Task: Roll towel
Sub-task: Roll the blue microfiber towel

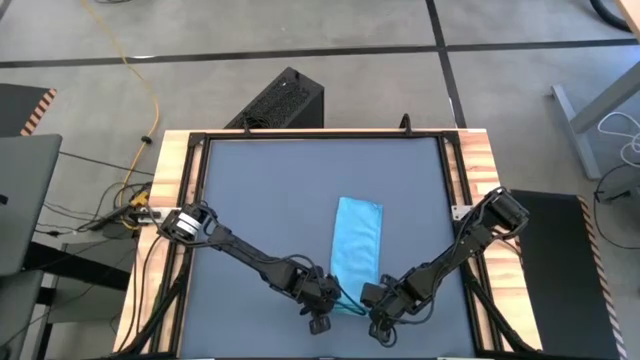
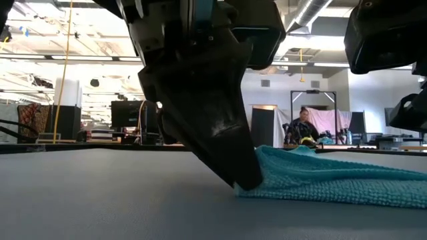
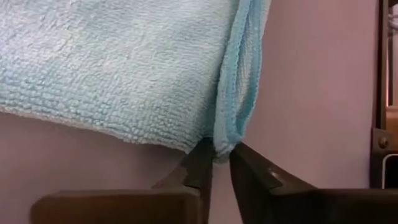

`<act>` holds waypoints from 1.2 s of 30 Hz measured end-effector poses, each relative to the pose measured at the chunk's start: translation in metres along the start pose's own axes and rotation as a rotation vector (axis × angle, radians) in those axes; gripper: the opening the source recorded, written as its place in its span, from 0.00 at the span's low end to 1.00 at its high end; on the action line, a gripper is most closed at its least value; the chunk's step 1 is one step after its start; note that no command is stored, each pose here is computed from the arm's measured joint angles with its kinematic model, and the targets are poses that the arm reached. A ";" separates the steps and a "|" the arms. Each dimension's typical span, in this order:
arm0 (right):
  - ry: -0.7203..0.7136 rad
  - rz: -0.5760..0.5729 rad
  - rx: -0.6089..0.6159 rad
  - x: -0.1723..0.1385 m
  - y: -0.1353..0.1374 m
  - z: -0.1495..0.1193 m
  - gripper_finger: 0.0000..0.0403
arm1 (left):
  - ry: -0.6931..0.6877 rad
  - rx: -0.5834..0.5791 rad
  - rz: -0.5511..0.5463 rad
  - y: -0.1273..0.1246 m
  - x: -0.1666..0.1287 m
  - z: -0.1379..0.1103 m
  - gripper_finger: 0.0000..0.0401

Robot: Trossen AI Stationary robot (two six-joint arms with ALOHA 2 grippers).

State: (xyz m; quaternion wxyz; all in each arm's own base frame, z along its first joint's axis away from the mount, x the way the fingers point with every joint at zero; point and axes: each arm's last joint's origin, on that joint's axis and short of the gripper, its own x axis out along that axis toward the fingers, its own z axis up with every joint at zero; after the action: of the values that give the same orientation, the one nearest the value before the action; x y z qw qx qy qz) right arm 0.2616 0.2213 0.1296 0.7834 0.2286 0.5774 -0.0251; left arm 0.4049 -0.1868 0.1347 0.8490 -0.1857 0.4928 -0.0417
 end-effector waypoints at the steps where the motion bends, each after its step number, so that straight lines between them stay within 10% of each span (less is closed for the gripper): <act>1: -0.001 -0.001 -0.005 0.000 0.000 0.000 0.03 | 0.000 0.000 -0.002 0.001 0.000 0.001 0.16; 9: -0.007 -0.009 -0.033 0.000 -0.003 0.004 0.03 | 0.036 0.074 0.037 0.000 -0.008 0.004 0.35; 20: -0.002 -0.029 -0.041 0.004 -0.011 0.000 0.03 | -0.116 0.516 0.168 -0.060 -0.050 0.021 0.35; 27: -0.036 -0.043 -0.041 0.005 -0.011 0.001 0.04 | -0.223 0.589 -0.018 -0.075 -0.048 0.031 0.35; 36: -0.065 -0.041 0.004 0.005 -0.012 0.003 0.04 | -0.019 0.578 -0.078 -0.060 -0.001 0.010 0.35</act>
State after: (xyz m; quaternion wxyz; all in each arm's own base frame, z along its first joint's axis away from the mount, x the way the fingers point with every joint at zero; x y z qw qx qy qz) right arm 0.2628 0.2107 0.1217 0.8006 0.2172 0.5563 -0.0496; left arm 0.4190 -0.2391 0.1613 0.8691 0.0445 0.4451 -0.2111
